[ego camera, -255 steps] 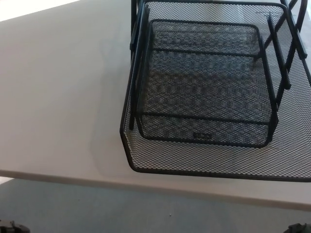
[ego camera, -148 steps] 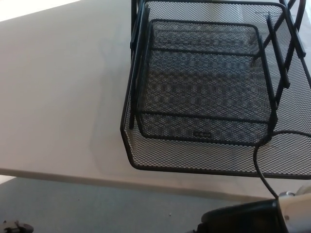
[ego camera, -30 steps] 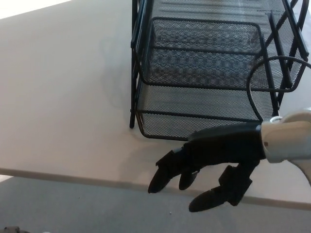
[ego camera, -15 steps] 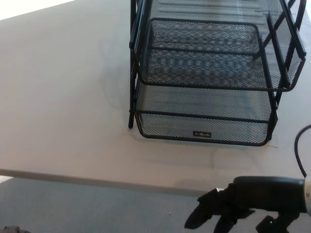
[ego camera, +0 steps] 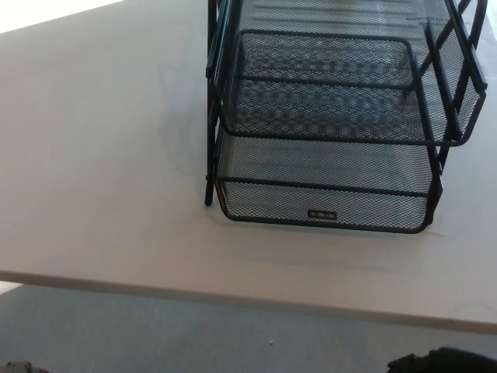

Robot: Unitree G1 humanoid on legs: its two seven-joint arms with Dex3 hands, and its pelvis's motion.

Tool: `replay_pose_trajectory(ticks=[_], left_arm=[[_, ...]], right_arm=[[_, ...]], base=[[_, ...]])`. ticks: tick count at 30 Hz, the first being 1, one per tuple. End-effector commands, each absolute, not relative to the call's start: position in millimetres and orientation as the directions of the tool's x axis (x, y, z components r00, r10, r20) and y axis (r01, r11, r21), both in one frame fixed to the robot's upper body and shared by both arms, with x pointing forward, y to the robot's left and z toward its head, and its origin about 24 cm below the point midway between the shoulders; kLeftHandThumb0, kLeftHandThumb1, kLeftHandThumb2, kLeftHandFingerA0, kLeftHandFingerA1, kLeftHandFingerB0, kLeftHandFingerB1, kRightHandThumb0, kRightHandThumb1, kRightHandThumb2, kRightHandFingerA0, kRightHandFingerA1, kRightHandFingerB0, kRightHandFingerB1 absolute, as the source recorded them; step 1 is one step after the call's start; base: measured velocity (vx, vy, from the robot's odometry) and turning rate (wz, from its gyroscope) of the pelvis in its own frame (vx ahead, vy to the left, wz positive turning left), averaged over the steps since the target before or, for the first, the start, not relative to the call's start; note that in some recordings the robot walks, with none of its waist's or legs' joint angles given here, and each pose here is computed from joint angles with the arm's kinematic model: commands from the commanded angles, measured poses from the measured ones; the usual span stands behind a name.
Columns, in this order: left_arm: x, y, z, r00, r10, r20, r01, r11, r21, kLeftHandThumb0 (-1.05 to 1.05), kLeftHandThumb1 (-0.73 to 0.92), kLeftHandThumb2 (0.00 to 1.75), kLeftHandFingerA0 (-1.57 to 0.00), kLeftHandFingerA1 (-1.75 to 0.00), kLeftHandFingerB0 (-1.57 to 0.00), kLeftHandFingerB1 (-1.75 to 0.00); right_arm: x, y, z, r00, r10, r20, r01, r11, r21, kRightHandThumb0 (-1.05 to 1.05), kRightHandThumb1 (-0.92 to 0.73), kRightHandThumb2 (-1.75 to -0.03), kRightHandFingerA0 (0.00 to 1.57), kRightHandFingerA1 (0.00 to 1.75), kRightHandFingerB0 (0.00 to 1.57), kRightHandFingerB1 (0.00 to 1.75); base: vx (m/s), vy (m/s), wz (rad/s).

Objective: A balck drawer is kept on the middle of the table and the robot uses its right hand to push it back away from the robot

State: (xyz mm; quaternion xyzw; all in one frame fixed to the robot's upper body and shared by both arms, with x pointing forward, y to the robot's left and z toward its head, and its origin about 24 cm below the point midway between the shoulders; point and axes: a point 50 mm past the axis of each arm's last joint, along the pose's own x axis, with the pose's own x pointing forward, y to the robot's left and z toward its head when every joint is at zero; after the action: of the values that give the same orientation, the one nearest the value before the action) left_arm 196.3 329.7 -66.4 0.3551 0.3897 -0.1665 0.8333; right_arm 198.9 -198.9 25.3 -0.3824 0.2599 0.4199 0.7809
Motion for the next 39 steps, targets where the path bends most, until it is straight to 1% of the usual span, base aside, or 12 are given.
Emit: replay_pose_trajectory(ticks=[1, 7, 8, 10, 11, 25, 26, 27, 28, 29, 30, 39], left_arm=[[195.4, 338.0, -60.3, 0.645, 0.0, -0.764, 0.559, 0.682, 0.472, -0.6, 0.59, 0.92, -0.33, -0.51, -0.22, -0.44], [195.9, 338.2, -60.4, 0.643, 0.01, -0.766, 0.564, 0.67, 0.483, -0.57, 0.58, 0.93, -0.35, -0.52, -0.21, -0.44], [195.5, 338.3, -60.2, 0.645, 0.007, -0.764, 0.562, 0.674, 0.48, -0.56, 0.58, 0.94, -0.35, -0.52, -0.2, -0.44], [194.8, 338.6, -60.2, 0.645, 0.006, -0.764, 0.561, 0.675, 0.479, -0.53, 0.57, 0.95, -0.36, -0.54, -0.2, -0.45], [194.6, 338.9, -60.3, 0.644, 0.008, -0.765, 0.561, 0.675, 0.479, -0.54, 0.57, 0.94, -0.36, -0.53, -0.2, -0.45], [194.8, 337.9, -61.0, 0.646, 0.01, -0.763, 0.563, 0.668, 0.486, -0.54, 0.58, 0.94, -0.35, -0.53, -0.2, -0.45], [195.1, 337.9, -60.9, 0.645, 0.009, -0.764, 0.564, 0.669, 0.484, -0.59, 0.71, 0.64, -0.41, -0.36, -0.33, -0.32], [195.5, 337.9, -60.6, 0.644, 0.007, -0.765, 0.565, 0.67, 0.481, -0.59, 0.71, 0.64, -0.41, -0.36, -0.33, -0.32], [196.1, 338.0, -60.3, 0.644, 0.008, -0.765, 0.565, 0.67, 0.482, -0.53, 0.57, 0.94, -0.36, -0.53, -0.2, -0.45], [196.3, 338.0, -60.1, 0.644, 0.008, -0.765, 0.564, 0.67, 0.483, -0.53, 0.57, 0.94, -0.36, -0.53, -0.2, -0.45], [196.2, 338.0, -60.1, 0.645, 0.008, -0.764, 0.564, 0.671, 0.482, -0.56, 0.69, 0.63, -0.42, -0.36, -0.34, -0.33], [195.5, 338.4, -60.2, 0.647, 0.01, -0.762, 0.56, 0.672, 0.484, -0.57, 0.59, 0.93, -0.35, -0.52, -0.22, -0.44]], right_arm=[[198.9, -238.0, 8.1, 0.649, 0.205, -0.733, -0.745, 0.369, -0.556, -0.54, -0.73, -0.63, 0.48, 0.43, 0.36, 0.34], [203.1, -248.5, -5.1, 0.686, 0.067, -0.724, -0.702, 0.323, -0.635, -0.56, -0.7, -0.65, 0.53, 0.44, 0.37, 0.36], [202.8, -248.6, -11.0, 0.697, 0.032, -0.716, -0.689, 0.308, -0.657, -0.57, -0.61, -0.91, 0.5, 0.56, 0.34, 0.48], [202.5, -248.9, -17.9, 0.704, -0.003, -0.71, -0.68, 0.285, -0.675, -0.57, -0.61, -0.91, 0.53, 0.57, 0.36, 0.49], [201.9, -249.8, -23.9, 0.706, -0.032, -0.708, -0.677, 0.263, -0.687, -0.54, -0.75, -0.63, 0.65, 0.45, 0.44, 0.36], [197.9, -281.4, -69.5, 0.606, -0.26, -0.752, -0.714, 0.237, -0.658, -0.52, -0.76, -0.63, 0.77, 0.58, 0.59, 0.39], [198.0, -283.0, -71.3, 0.594, -0.267, -0.759, -0.72, 0.242, -0.65, -0.54, -0.76, -0.64, 0.72, 0.48, 0.56, 0.38], [198.2, -285.2, -73.6, 0.579, -0.277, -0.767, -0.728, 0.249, -0.639, -0.54, -0.76, -0.64, 0.72, 0.48, 0.56, 0.38], [198.6, -287.2, -76.2, 0.569, -0.288, -0.77, -0.729, 0.256, -0.635, -0.57, -0.6, -0.95, 0.61, 0.61, 0.46, 0.53], [199.0, -288.0, -77.4, 0.566, -0.293, -0.771, -0.729, 0.258, -0.634, -0.57, -0.6, -0.95, 0.61, 0.61, 0.46, 0.53], [199.4, -287.5, -78.4, 0.556, -0.295, -0.777, -0.734, 0.263, -0.626, -0.55, -0.74, -0.64, 0.64, 0.42, 0.5, 0.36], [201.9, -287.9, -83.9, 0.526, -0.297, -0.797, -0.752, 0.275, -0.599, -0.57, -0.74, -0.63, 0.59, 0.41, 0.47, 0.35]], base=[[0.0, 0.0, 0.0], [0.0, 0.0, 0.0], [0.0, 0.0, 0.0], [0.0, 0.0, 0.0], [0.0, 0.0, 0.0], [0.0, 0.0, 0.0], [0.0, 0.0, 0.0], [0.0, 0.0, 0.0], [0.0, 0.0, 0.0], [0.0, 0.0, 0.0], [0.0, 0.0, 0.0], [0.0, 0.0, 0.0]])
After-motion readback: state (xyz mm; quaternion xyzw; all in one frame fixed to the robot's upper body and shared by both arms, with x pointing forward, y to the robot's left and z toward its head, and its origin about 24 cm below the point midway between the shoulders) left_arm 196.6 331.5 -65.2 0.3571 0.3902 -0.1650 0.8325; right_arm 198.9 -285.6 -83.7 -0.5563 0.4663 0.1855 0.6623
